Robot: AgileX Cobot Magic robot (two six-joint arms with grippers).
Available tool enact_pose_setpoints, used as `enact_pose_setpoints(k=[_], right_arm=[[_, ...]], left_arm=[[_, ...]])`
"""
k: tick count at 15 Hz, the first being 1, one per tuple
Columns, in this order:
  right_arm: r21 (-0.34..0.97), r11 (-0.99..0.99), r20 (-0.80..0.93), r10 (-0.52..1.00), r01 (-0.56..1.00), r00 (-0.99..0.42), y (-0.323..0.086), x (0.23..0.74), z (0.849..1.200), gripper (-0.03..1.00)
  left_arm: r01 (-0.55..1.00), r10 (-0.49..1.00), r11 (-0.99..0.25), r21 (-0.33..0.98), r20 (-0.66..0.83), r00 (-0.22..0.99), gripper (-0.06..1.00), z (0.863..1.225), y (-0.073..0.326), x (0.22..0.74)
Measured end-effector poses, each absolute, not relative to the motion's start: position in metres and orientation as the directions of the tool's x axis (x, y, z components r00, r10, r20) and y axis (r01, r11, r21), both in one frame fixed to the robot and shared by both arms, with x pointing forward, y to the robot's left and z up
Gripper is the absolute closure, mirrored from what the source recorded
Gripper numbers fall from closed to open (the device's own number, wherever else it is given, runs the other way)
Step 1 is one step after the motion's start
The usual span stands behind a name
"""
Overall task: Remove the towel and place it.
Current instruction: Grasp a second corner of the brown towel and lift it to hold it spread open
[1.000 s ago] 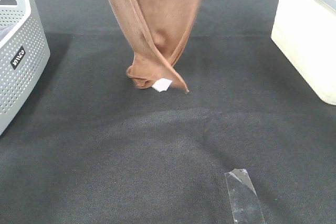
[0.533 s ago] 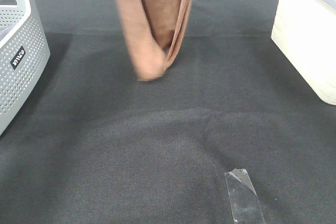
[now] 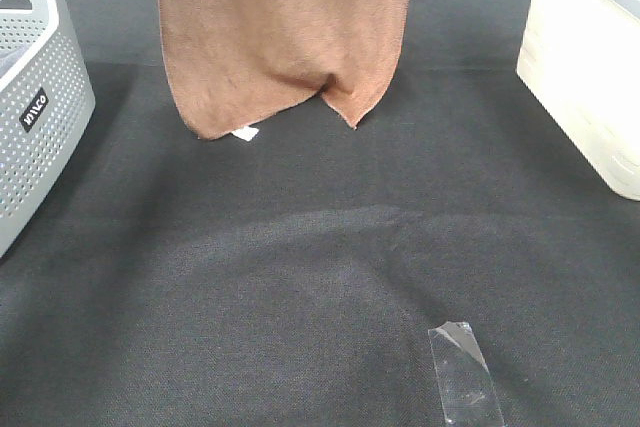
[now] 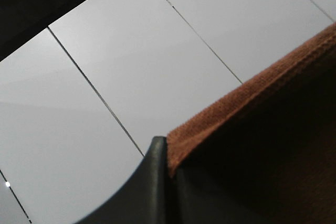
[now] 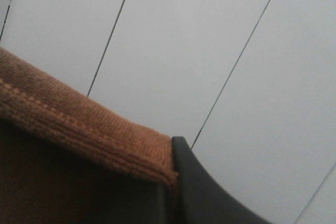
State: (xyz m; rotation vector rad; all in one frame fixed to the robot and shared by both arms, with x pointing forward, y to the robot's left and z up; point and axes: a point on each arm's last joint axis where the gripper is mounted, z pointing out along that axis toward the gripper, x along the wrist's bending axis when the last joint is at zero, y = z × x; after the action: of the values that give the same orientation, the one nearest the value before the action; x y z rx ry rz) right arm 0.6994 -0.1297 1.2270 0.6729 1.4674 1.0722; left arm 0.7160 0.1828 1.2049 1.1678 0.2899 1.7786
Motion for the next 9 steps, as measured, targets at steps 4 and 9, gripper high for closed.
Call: enact_pose_setpoints(k=[4,9], right_arm=[[0.889,0.386,-0.435,0.88,-0.247,-0.191,-0.133,0.714,1.22,0.97],[0.877,0.338,-0.412,0.895,-0.342,-0.17,-0.142,0.723,1.225,0.97]], left_arm=[[-0.609,0.828,-0.501,0.615,0.547,-0.128,0.94,1.203,0.186,0.745],[-0.665,0.827,-0.509,0.547,0.524,-0.202,0.94,1.216,0.183,0.76]])
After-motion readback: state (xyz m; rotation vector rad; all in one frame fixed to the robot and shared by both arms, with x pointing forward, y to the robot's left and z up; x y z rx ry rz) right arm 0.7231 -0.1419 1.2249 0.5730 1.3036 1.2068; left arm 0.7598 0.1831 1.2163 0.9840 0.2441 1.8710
